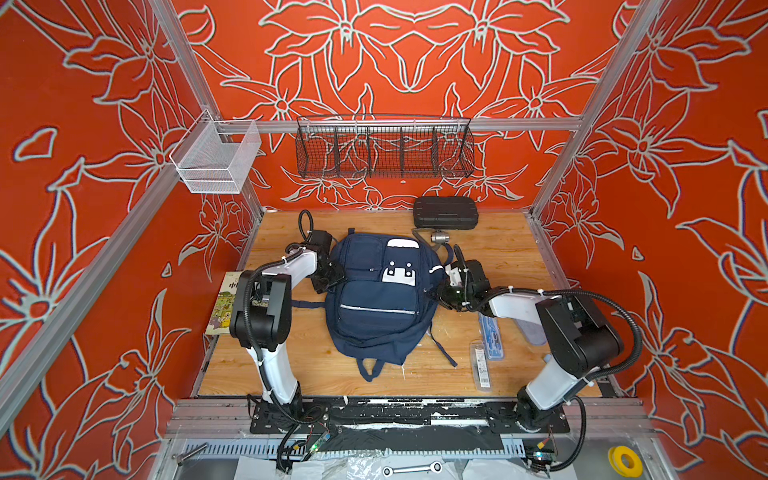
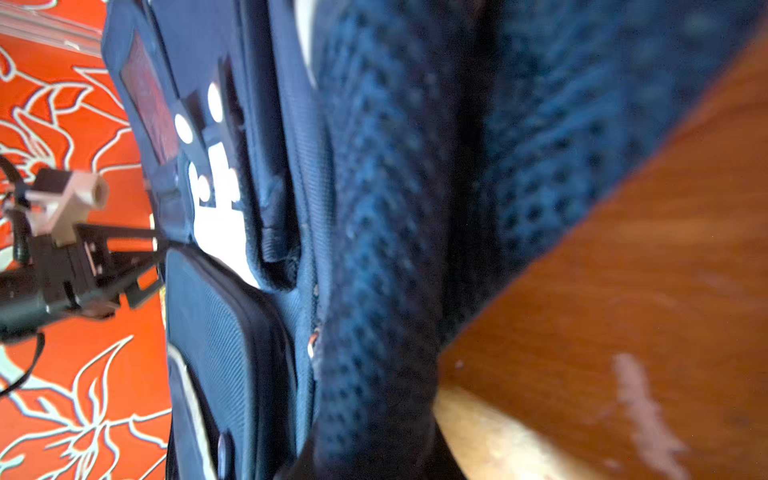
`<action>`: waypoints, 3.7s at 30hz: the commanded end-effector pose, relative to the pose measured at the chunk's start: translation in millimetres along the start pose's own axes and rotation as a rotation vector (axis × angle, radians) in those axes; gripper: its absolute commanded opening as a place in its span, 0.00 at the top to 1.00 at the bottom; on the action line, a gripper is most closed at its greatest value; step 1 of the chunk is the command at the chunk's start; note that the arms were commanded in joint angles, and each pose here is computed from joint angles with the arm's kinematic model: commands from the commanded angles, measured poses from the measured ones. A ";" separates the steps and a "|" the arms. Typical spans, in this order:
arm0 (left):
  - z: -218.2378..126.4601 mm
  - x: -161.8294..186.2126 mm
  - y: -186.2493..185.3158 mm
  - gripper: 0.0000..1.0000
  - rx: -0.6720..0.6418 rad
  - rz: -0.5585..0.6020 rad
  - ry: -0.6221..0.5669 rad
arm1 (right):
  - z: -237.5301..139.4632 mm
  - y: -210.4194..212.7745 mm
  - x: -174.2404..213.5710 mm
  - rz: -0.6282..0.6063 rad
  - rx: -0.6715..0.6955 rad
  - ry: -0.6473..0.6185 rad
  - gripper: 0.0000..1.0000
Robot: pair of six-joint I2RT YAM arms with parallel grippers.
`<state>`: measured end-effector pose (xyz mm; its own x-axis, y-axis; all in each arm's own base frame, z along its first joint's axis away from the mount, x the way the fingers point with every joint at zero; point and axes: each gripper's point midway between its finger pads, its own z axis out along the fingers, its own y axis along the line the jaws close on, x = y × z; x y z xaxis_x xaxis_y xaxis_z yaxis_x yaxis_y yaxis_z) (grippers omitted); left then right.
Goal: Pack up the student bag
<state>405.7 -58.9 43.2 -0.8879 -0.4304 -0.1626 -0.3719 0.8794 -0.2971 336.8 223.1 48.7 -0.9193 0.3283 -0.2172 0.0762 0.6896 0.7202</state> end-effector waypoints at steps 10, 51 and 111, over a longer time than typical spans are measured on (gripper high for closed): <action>-19.8 -60.3 -13.0 0.26 0.032 0.104 -0.036 | -31.4 30.4 18.0 -0.412 0.051 -0.032 0.35; -84.6 67.2 1.1 0.14 0.187 -0.136 0.033 | 13.1 13.2 9.8 -0.889 0.192 0.306 0.48; -67.0 57.0 -159.0 0.15 0.250 0.259 0.043 | 25.9 3.9 14.3 -0.835 0.108 0.039 0.57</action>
<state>394.3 -200.4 140.9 -0.9516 -0.2050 -0.2290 -0.0788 0.8829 -0.4630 324.8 242.4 31.0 -0.7282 -0.3653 -0.5799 -0.5995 0.7495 0.2806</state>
